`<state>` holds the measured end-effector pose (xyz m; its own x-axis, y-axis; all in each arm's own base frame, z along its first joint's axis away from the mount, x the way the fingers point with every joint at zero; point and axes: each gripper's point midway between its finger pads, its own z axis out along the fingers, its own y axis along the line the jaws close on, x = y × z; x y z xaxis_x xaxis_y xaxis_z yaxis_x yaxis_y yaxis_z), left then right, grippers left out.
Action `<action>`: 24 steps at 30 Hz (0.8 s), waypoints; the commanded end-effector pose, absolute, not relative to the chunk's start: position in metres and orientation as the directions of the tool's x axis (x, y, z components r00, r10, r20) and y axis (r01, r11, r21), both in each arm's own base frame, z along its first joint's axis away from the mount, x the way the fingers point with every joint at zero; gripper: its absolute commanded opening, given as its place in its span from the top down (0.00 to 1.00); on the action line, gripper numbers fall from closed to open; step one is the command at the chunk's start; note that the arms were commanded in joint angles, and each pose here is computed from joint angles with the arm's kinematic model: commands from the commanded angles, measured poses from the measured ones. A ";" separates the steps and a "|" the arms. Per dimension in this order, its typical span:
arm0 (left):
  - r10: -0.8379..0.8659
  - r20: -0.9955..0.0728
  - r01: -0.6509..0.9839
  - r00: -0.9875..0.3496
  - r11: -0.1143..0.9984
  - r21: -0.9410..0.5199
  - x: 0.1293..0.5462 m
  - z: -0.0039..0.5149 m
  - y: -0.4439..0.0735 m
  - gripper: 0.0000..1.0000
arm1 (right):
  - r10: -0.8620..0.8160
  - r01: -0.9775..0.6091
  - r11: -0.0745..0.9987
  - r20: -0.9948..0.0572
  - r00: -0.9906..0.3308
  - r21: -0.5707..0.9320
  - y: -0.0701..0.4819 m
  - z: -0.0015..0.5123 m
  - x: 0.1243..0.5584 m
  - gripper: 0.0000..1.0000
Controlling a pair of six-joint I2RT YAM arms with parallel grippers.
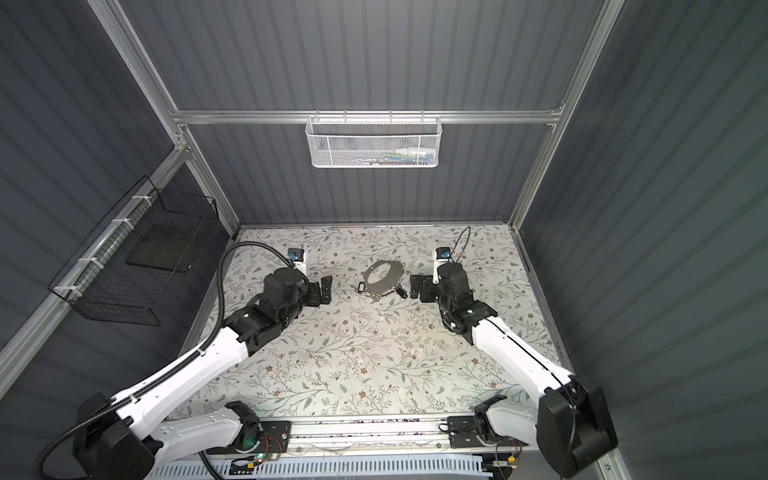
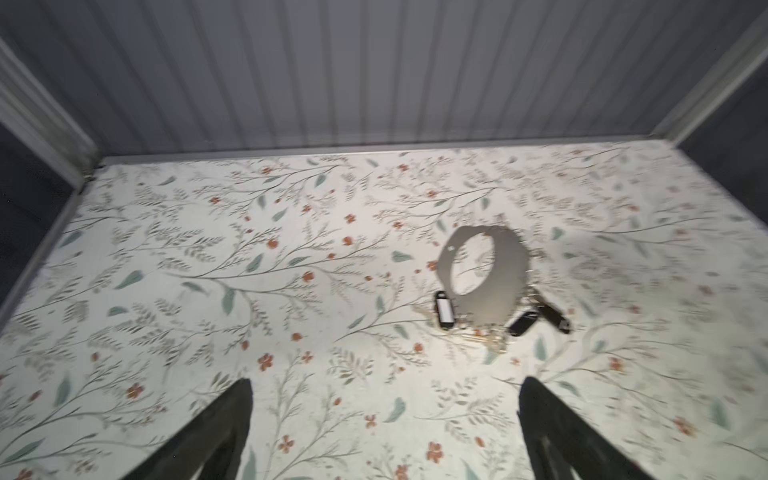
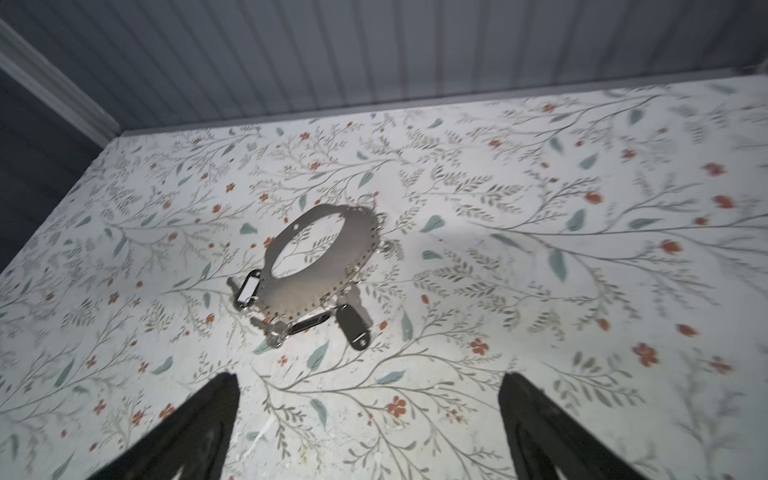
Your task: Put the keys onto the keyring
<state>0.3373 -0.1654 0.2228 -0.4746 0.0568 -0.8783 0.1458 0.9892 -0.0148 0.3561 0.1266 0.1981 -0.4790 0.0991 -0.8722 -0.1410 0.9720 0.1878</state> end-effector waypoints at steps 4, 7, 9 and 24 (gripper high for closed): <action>0.224 -0.882 -0.015 -0.415 0.967 0.253 0.371 0.198 -0.124 0.00 | 0.053 0.165 0.986 -0.965 -0.257 0.010 0.047 0.230 0.348 0.01; 0.222 -0.853 -0.101 -0.472 0.948 0.302 0.392 0.168 -0.085 0.00 | 0.005 0.255 0.966 -0.979 -0.202 -0.048 0.022 0.228 0.348 0.01; 0.179 -0.835 -0.177 -0.520 0.934 0.310 0.400 0.149 -0.059 0.00 | -0.020 0.296 0.952 -0.979 -0.201 -0.080 0.008 0.217 0.351 0.01; 0.172 -0.896 -0.117 -0.409 0.964 0.238 0.416 0.080 -0.019 0.00 | -0.012 0.354 0.932 -0.980 -0.201 -0.084 -0.043 0.146 0.371 0.01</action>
<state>0.4017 -0.0129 0.0598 -0.5303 0.1920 -0.8258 -0.1429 0.9398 0.3103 0.3638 -0.0492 0.1251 -0.3296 -0.0151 -0.9440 0.3877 0.9095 -0.1500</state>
